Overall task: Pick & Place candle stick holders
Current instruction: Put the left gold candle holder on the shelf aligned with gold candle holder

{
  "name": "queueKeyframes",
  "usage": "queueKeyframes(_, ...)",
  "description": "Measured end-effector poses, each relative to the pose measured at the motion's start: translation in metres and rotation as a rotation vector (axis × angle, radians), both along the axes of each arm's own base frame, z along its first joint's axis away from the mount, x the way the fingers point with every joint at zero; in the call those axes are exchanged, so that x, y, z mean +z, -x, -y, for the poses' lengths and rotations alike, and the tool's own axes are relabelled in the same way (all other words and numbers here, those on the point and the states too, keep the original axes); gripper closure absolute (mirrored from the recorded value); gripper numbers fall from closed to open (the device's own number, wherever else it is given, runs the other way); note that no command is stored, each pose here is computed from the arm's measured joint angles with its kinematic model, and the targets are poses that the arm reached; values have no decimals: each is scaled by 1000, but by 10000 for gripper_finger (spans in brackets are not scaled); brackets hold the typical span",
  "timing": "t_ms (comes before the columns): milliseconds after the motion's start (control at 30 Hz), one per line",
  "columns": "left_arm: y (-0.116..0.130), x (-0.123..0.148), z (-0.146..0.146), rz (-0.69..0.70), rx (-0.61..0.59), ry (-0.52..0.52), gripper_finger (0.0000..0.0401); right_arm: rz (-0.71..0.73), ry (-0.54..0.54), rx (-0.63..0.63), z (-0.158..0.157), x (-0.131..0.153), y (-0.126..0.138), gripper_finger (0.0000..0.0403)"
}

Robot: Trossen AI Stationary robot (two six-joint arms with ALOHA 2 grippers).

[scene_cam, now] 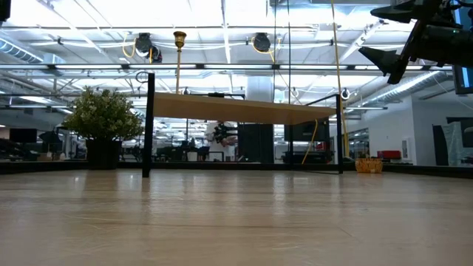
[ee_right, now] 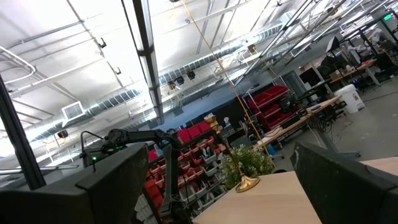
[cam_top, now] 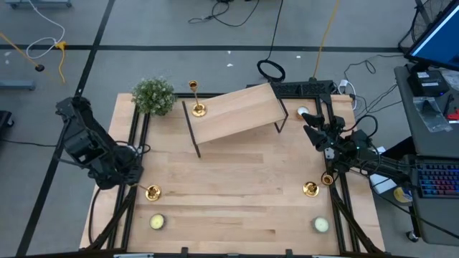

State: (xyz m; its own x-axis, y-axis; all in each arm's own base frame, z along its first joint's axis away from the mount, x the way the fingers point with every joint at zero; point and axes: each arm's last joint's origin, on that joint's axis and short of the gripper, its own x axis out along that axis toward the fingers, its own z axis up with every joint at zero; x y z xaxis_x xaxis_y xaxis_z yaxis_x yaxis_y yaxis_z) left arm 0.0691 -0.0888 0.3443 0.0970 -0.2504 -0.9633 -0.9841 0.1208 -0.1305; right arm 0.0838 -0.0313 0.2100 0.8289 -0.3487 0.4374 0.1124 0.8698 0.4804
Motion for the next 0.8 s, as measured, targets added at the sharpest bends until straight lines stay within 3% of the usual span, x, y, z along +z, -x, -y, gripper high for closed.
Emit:
queueKeyframes(333, -1, -1, -1, 39, 7, -37, 377, 0, 0, 0, 0, 0, 0, 23)
queueKeyframes(800, -7, 22, -8, 117, 32, 8, 383, 0, 0, 0, 0, 0, 0, 23)
